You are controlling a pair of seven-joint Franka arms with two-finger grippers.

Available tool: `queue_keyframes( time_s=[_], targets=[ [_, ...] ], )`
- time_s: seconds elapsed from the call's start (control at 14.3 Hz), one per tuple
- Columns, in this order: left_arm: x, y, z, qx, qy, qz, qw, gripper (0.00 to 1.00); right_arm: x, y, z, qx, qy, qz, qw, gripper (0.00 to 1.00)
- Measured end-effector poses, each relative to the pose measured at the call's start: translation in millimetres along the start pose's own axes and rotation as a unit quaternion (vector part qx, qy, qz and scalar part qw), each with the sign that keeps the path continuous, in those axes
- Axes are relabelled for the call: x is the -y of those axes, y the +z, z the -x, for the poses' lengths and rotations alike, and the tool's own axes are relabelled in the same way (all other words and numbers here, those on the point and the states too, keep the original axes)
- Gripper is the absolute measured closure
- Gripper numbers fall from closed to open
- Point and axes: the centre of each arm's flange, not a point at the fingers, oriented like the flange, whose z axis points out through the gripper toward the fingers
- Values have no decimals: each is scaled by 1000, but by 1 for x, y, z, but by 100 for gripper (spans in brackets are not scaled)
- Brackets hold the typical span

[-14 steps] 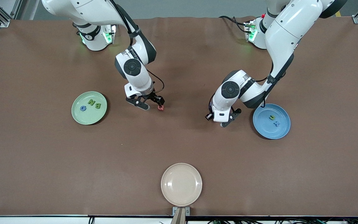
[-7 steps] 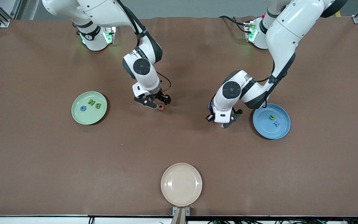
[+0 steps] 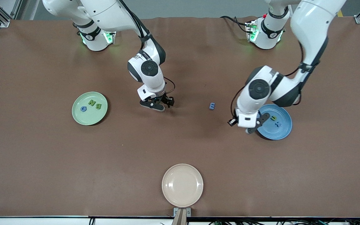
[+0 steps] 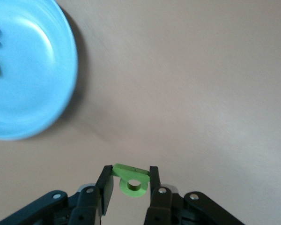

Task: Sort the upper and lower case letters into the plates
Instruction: 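Drop the p on the blue plate while the right gripper moves the o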

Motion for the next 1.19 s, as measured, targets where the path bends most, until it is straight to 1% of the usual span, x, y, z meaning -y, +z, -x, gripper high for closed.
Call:
queue_keyframes(
  time_s=[0.21, 0.42, 0.49, 0.56, 0.63, 0.7, 0.77, 0.84, 0.91, 0.98, 1.05, 1.12, 1.19],
  targets=[
    [56, 10, -42, 18, 39, -13, 999, 65, 3, 2, 0, -2, -6, 1, 1000, 14],
    [106, 30, -68, 35, 69, -30, 997, 65, 3, 10, 2, -6, -21, 10, 1000, 17],
    [118, 36, -74, 35, 79, -33, 996, 65, 4, 9, 1, -8, -23, 10, 1000, 24],
    [128, 41, -79, 31, 86, -36, 995, 65, 4, 9, 1, -8, -25, 11, 1000, 24],
    [137, 46, -82, 28, 90, -38, 995, 65, 5, 8, 1, -9, -26, 10, 1000, 30],
    [142, 51, -82, 26, 94, -39, 994, 65, 7, 7, 0, -10, -26, 9, 1000, 37],
    [144, 56, -81, 27, 99, -42, 994, 65, 7, 6, 0, -10, -26, 10, 1000, 37],
    [144, 61, -78, 27, 107, -44, 993, 65, 8, 5, -1, -11, -27, 9, 1000, 45],
    [144, 65, -76, 29, 112, -45, 992, 65, 8, 4, -1, -12, -28, 9, 999, 50],
    [144, 70, -74, 33, 114, -45, 992, 65, 8, 4, -1, -13, -30, 10, 999, 50],
    [145, 74, -72, 38, 114, -44, 992, 65, 9, 4, -2, -15, -32, 10, 999, 55],
    [145, 78, -70, 42, 114, -43, 992, 65, 9, 2, -3, -16, -33, 10, 999, 64],
    [145, 81, -70, 45, 115, -43, 991, 65, 7, 2, -5, -16, -31, 12, 999, 64]
  ],
)
